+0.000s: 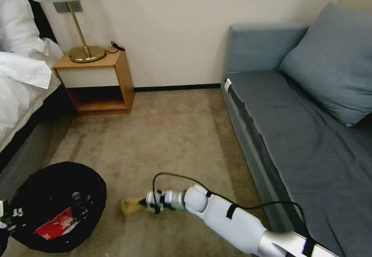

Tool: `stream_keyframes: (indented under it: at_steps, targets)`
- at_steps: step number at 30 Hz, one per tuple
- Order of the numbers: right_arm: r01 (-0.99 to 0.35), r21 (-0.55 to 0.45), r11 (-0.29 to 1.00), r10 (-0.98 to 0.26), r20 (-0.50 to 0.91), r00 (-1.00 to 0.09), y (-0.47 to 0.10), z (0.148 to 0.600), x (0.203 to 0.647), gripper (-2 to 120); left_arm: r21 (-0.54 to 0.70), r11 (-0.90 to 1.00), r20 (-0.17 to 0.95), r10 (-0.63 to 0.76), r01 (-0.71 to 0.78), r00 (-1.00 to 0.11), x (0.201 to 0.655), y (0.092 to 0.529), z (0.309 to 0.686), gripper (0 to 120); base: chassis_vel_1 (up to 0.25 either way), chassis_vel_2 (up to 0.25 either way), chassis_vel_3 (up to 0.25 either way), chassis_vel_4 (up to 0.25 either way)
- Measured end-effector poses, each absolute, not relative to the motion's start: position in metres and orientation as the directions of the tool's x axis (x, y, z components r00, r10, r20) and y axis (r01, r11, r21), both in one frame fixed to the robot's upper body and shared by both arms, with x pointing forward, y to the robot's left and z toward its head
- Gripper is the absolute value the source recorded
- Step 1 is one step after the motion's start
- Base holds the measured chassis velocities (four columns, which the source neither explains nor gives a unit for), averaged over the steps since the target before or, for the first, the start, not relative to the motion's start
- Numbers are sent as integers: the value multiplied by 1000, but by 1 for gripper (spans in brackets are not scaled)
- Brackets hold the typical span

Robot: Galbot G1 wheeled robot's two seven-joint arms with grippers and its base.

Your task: Pick up the trash bin, then pick up the garbage on the floor and place it into the trash bin.

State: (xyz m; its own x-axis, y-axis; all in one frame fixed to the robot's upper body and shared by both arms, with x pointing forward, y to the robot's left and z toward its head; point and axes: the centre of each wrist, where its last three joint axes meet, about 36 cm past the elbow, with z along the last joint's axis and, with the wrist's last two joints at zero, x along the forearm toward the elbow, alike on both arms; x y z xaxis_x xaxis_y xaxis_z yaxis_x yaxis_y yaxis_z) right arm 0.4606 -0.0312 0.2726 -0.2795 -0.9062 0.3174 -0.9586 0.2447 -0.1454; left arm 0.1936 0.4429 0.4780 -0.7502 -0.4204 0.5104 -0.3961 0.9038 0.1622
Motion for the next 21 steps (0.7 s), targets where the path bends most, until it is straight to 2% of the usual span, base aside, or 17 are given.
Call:
stream_keyframes:
  at_steps: [2,3,4,7,8,9,13,17,21]
  targets:
    - [-941,-90,327,-910,239,-339,-33,291,460,0,163,903,511,-422,-398,-749,194,442,475,3,0,0,0,0]
    - [-923,-26,384,-906,181,-382,-32,308,458,0,163,902,512,-424,-400,-747,195,442,473,3,0,0,0,0]
    - [-923,-26,384,-906,181,-382,-32,308,458,0,163,902,512,-424,-400,-747,195,442,473,3,0,0,0,0]
    - [-900,69,430,-901,99,-423,-26,335,451,0,161,903,516,-420,-398,-747,195,441,472,3,0,0,0,0]
    - [-892,130,433,-901,48,-431,-19,354,443,0,161,903,515,-422,-399,-746,196,440,470,3,0,0,0,0]
    - [-892,130,433,-901,48,-431,-19,354,443,0,161,903,515,-422,-399,-746,196,440,470,3,0,0,0,0]
    - [-906,230,354,-923,-69,-378,16,389,412,0,159,904,521,-417,-396,-745,196,437,468,3,0,0,0,0]
    - [-921,260,289,-938,-115,-327,44,403,392,0,158,906,520,-414,-392,-747,197,435,468,3,0,0,0,0]
    - [-939,249,235,-952,-136,-274,79,409,376,0,154,911,515,-404,-383,-756,198,430,471,3,0,0,0,0]
